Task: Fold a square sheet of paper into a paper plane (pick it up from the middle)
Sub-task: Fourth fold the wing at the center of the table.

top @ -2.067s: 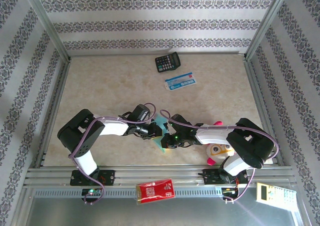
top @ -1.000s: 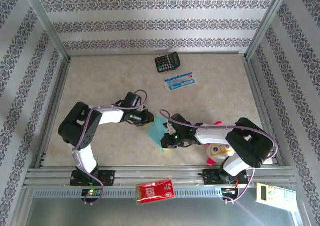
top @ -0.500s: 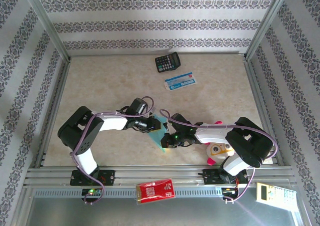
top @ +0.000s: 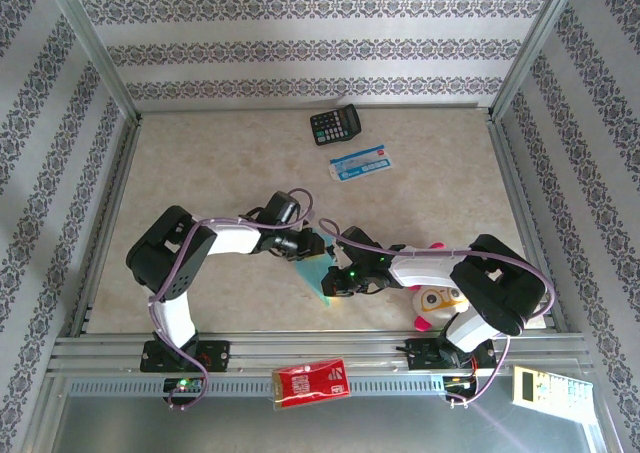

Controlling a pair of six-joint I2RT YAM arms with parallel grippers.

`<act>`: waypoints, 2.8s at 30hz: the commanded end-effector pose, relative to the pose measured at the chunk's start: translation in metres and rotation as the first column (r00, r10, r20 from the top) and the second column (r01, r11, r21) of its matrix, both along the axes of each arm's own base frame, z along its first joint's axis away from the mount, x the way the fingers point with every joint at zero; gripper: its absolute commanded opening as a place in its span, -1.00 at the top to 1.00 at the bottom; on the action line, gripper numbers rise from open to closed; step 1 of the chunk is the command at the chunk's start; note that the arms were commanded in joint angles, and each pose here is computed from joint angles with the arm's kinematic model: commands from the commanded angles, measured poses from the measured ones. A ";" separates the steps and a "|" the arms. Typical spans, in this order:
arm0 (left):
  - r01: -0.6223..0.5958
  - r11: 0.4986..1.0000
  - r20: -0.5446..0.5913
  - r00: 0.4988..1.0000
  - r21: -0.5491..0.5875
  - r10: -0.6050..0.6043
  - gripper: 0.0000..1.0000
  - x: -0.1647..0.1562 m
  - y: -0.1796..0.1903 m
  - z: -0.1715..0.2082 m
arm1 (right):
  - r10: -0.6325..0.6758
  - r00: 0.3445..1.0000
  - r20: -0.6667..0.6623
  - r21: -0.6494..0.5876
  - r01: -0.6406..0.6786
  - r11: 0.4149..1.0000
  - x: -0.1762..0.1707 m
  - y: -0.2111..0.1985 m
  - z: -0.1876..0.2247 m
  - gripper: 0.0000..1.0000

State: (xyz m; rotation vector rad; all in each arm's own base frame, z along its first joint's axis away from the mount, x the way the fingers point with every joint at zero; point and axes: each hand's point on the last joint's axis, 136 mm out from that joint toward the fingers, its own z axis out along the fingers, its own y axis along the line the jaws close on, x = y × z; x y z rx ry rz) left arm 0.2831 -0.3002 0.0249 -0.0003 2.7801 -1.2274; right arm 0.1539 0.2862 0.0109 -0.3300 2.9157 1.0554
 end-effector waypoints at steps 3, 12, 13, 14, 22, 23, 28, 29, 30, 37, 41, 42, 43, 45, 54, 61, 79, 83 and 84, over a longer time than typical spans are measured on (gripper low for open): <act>-0.010 0.999 -0.007 1.000 0.032 0.010 0.55 0.012 0.016 -0.013 | -0.032 0.991 -0.134 -0.280 -0.007 0.960 -0.036 -0.058 -0.054 1.00; -0.061 0.998 0.001 0.998 0.024 0.061 0.56 0.035 0.036 -0.015 | -0.033 0.990 -0.137 -0.286 -0.008 0.958 -0.038 -0.060 -0.056 1.00; -0.067 0.997 0.001 0.998 0.027 0.067 0.56 0.037 0.038 -0.015 | -0.034 0.990 -0.140 -0.287 -0.007 0.958 -0.039 -0.060 -0.056 1.00; -0.069 0.997 0.003 0.998 0.025 0.069 0.56 0.040 0.038 -0.014 | -0.035 0.990 -0.140 -0.287 -0.007 0.958 -0.038 -0.060 -0.056 1.00; -0.093 0.995 -0.004 0.996 0.040 0.093 0.55 0.059 0.047 -0.022 | -0.029 0.989 -0.142 -0.291 -0.013 0.956 -0.041 -0.061 -0.057 1.00; -0.102 0.994 -0.004 0.995 0.040 0.103 0.55 0.062 0.049 -0.023 | -0.029 0.989 -0.142 -0.291 -0.013 0.957 -0.041 -0.061 -0.056 1.00; -0.125 0.992 0.003 0.992 0.033 0.125 0.55 0.077 0.055 -0.021 | -0.026 0.989 -0.145 -0.294 -0.018 0.956 -0.043 -0.062 -0.057 1.00; -0.127 0.991 0.003 0.992 0.035 0.127 0.55 0.079 0.056 -0.021 | -0.025 0.989 -0.144 -0.295 -0.019 0.955 -0.043 -0.062 -0.057 1.00; -0.129 0.991 0.001 0.992 0.035 0.129 0.54 0.080 0.056 -0.022 | -0.024 0.989 -0.144 -0.294 -0.019 0.956 -0.043 -0.062 -0.057 1.00; -0.146 0.988 0.001 0.989 0.047 0.146 0.55 0.093 0.061 -0.027 | -0.023 0.989 -0.144 -0.298 -0.021 0.954 -0.044 -0.064 -0.058 1.00; -0.160 0.985 0.018 0.987 0.060 0.159 0.54 0.102 0.066 -0.023 | -0.021 0.989 -0.146 -0.299 -0.024 0.954 -0.046 -0.065 -0.057 1.00; -0.163 0.985 0.024 0.987 0.058 0.162 0.54 0.105 0.066 -0.021 | -0.020 0.989 -0.145 -0.300 -0.024 0.954 -0.046 -0.066 -0.057 1.00; -0.167 0.984 0.030 0.986 0.057 0.165 0.54 0.108 0.066 -0.019 | -0.018 0.989 -0.144 -0.296 -0.025 0.955 -0.046 -0.065 -0.057 1.00; -0.171 0.983 0.036 0.985 0.062 0.169 0.53 0.111 0.067 -0.018 | -0.014 0.990 -0.139 -0.289 -0.027 0.957 -0.045 -0.063 -0.055 1.00; -0.186 0.982 0.100 0.978 0.024 0.183 0.49 0.122 0.067 0.017 | 0.012 0.995 -0.101 -0.246 -0.037 0.969 -0.035 -0.051 -0.040 1.00; -0.196 0.979 0.146 0.968 -0.052 0.202 0.39 0.089 0.068 0.060 | 0.065 0.997 0.045 -0.059 -0.062 0.996 -0.006 -0.014 0.023 0.83; -0.149 0.985 0.091 0.983 -0.089 0.157 0.30 0.005 0.067 0.057 | -0.116 0.972 0.203 0.026 0.113 0.993 0.046 -0.014 0.040 0.25; -0.100 0.986 0.079 0.991 -0.136 0.112 0.41 -0.007 0.041 0.060 | -0.118 0.966 0.232 -0.031 0.128 0.991 0.038 -0.027 0.037 0.30; -0.083 0.986 0.079 0.992 -0.142 0.095 0.45 -0.009 0.033 0.060 | -0.124 0.962 0.243 -0.031 0.135 0.990 0.036 -0.031 0.039 0.30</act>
